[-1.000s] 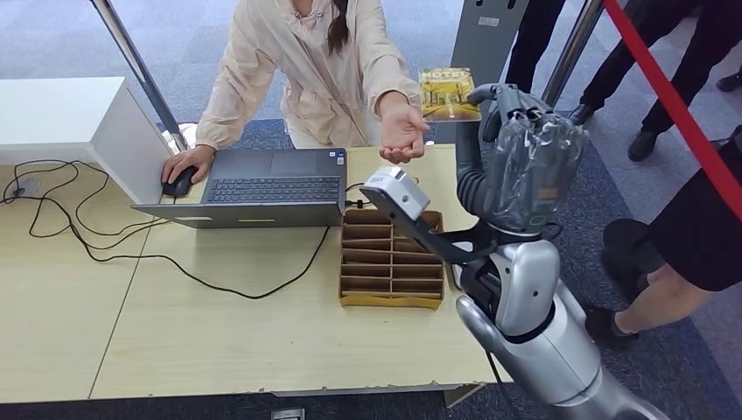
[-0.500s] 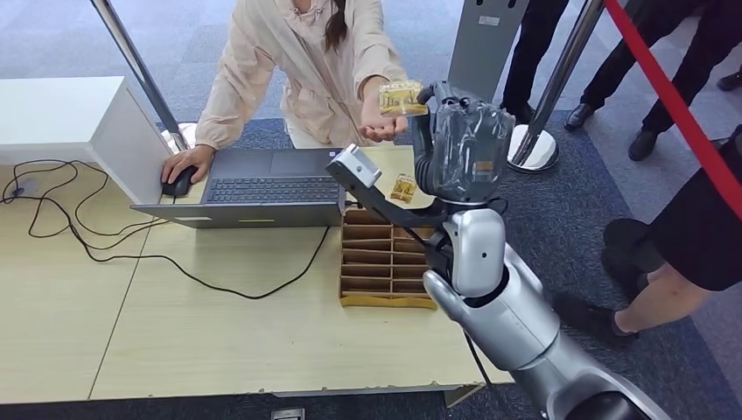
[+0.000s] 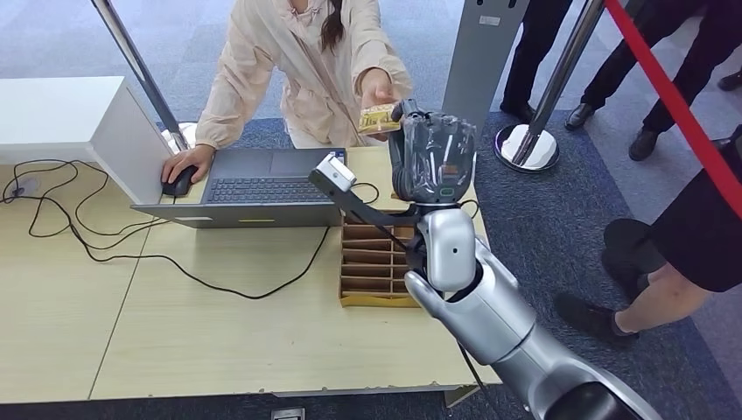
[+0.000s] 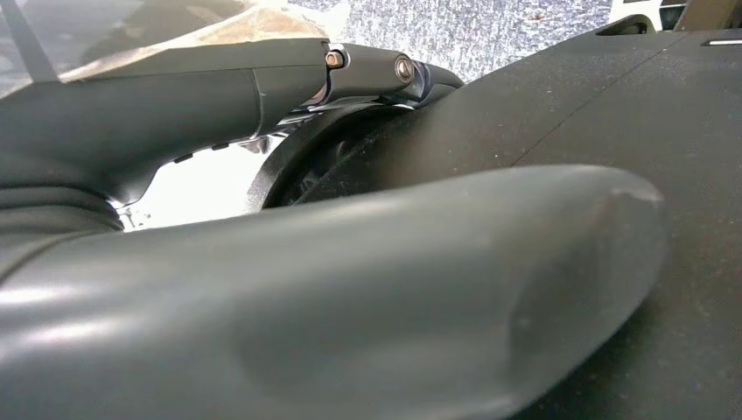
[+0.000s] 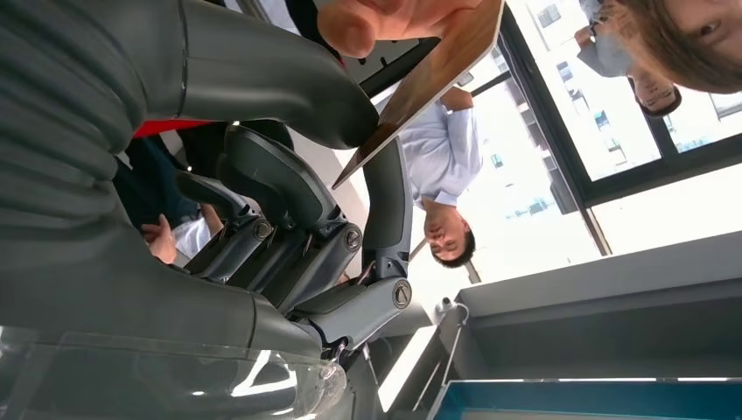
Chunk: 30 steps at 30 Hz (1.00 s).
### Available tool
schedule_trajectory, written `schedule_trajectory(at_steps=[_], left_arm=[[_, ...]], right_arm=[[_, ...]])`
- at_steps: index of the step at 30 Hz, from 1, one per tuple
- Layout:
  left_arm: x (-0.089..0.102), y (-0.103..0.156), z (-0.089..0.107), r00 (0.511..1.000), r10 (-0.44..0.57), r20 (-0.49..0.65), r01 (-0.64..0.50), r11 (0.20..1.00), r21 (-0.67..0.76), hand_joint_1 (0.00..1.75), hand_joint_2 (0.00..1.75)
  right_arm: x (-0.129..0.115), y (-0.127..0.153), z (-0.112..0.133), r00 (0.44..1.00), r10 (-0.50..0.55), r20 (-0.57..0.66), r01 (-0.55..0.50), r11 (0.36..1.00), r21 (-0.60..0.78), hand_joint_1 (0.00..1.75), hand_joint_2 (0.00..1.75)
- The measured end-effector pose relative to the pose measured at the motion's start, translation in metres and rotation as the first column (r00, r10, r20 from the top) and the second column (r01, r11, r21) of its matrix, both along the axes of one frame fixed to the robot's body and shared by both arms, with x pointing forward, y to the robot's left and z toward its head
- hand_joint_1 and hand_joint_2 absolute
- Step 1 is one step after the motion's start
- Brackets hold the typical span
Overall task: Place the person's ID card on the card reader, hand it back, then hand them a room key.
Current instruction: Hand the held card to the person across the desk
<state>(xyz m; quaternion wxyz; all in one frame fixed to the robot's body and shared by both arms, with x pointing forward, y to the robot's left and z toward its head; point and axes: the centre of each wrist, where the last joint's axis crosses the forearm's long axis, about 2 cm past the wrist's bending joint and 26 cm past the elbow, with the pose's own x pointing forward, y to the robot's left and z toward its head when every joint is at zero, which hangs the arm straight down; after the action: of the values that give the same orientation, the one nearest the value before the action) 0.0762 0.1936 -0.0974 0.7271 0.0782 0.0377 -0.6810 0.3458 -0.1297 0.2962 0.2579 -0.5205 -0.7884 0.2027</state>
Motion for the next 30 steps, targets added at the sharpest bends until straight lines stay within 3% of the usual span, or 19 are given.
schedule_trajectory(at_steps=[12,15,16,17,19,20,22,26,30], left_arm=[[0.000,0.000,0.000,1.000,-0.002,-0.006,0.002,1.000,0.003,0.00,0.00],[0.000,0.000,0.000,1.000,-0.002,-0.007,0.002,1.000,0.003,0.00,0.00],[0.000,0.000,0.000,1.000,-0.003,-0.007,0.003,1.000,0.003,0.00,0.00],[0.000,0.000,0.000,1.000,-0.003,-0.007,0.003,1.000,0.003,0.00,0.00],[0.000,0.000,0.000,1.000,-0.003,-0.008,0.003,1.000,0.004,0.00,0.00],[0.000,0.000,0.000,1.000,-0.003,-0.008,0.003,1.000,0.004,0.00,0.00],[0.000,0.000,0.000,1.000,-0.003,-0.008,0.003,1.000,0.004,0.00,0.00],[0.000,0.000,0.000,1.000,-0.004,-0.009,0.004,1.000,0.005,0.00,0.00],[0.000,0.000,0.000,1.000,-0.004,-0.010,0.004,1.000,0.005,0.00,0.00]], right_arm=[[0.004,0.008,-0.013,0.999,0.007,-0.054,-0.008,1.000,-0.016,1.73,1.75],[0.005,0.010,-0.016,0.998,0.009,-0.065,-0.010,1.000,-0.021,1.57,1.75],[0.005,0.010,-0.017,0.998,0.009,-0.068,-0.011,1.000,-0.023,1.41,1.75],[0.005,0.011,-0.018,0.997,0.009,-0.070,-0.011,1.000,-0.025,1.13,1.75],[0.005,0.011,-0.019,0.997,0.009,-0.075,-0.011,1.000,-0.028,0.43,1.75],[0.005,0.012,-0.020,0.997,0.009,-0.077,-0.011,0.999,-0.030,0.16,1.75],[0.005,0.013,-0.021,0.997,0.009,-0.082,-0.012,0.999,-0.033,0.00,1.75],[0.006,0.014,-0.023,0.996,0.007,-0.091,-0.010,0.999,-0.036,0.00,0.00],[0.007,0.014,-0.025,0.996,0.005,-0.092,-0.008,0.999,-0.035,0.00,0.00]])
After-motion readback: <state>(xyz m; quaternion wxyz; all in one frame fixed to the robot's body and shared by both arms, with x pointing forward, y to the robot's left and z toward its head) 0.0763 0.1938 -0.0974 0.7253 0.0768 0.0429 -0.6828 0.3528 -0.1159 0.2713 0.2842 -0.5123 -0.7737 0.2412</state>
